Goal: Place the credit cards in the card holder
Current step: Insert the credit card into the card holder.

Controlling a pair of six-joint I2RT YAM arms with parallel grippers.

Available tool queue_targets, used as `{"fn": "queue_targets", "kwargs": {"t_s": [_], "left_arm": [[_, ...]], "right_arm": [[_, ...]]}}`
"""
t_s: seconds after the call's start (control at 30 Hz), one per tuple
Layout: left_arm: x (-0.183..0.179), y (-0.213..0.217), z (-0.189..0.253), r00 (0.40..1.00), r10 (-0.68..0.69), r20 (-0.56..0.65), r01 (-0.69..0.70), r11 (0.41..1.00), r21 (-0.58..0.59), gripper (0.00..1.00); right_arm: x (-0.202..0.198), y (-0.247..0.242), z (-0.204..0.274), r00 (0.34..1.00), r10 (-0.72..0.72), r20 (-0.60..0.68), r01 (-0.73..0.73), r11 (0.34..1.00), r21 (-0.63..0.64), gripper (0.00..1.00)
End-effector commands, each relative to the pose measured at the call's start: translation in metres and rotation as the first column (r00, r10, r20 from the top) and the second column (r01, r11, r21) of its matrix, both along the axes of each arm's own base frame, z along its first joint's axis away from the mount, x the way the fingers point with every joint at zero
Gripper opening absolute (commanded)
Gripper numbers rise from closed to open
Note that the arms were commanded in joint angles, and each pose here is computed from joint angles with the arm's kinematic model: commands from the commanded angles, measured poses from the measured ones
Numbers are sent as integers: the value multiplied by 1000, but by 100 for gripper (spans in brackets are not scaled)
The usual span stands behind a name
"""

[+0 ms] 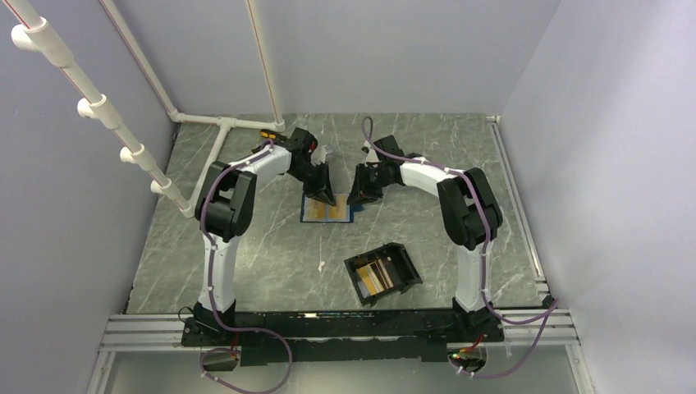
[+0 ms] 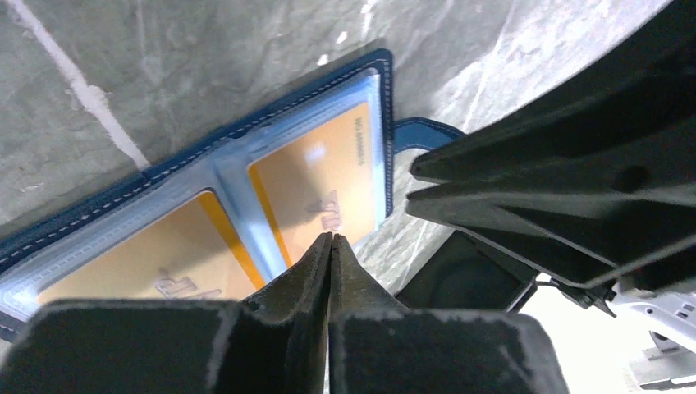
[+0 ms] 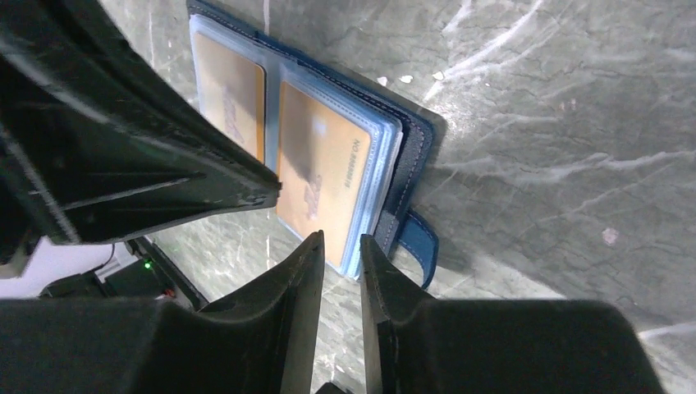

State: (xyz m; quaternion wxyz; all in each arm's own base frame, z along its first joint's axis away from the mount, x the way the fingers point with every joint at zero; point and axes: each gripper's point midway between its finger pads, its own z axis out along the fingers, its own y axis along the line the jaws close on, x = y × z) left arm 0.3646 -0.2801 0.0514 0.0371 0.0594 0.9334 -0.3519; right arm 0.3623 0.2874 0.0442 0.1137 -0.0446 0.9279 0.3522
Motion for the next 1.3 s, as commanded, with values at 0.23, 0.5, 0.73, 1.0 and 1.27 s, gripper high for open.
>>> {"fn": "queue_targets", "kwargs": {"t_s": [0.23,0.5,0.73,1.0,1.27], "left_arm": [[-4,19,-27,999,30,-13,-29,997,74,5],[-11,24,-39,998,40,-38,-37,995,92,4],[-13,24,-43,998,40,-51,-35,995,91,3],[-14,24,-44,998,37,-55,-32,996,87,3],[-13,24,-43,998,34,-53,-30,996,86,3]], "right_arm": [[1,13,13,999,22,25,-24,996,84,27],[-1,15,1,999,32,3,-32,996,78,29],[-3,15,-10,999,35,-17,-34,997,66,30],[-5,20,-7,999,48,-11,-47,996,70,29],[-5,20,13,998,51,30,-52,997,51,29]]}}
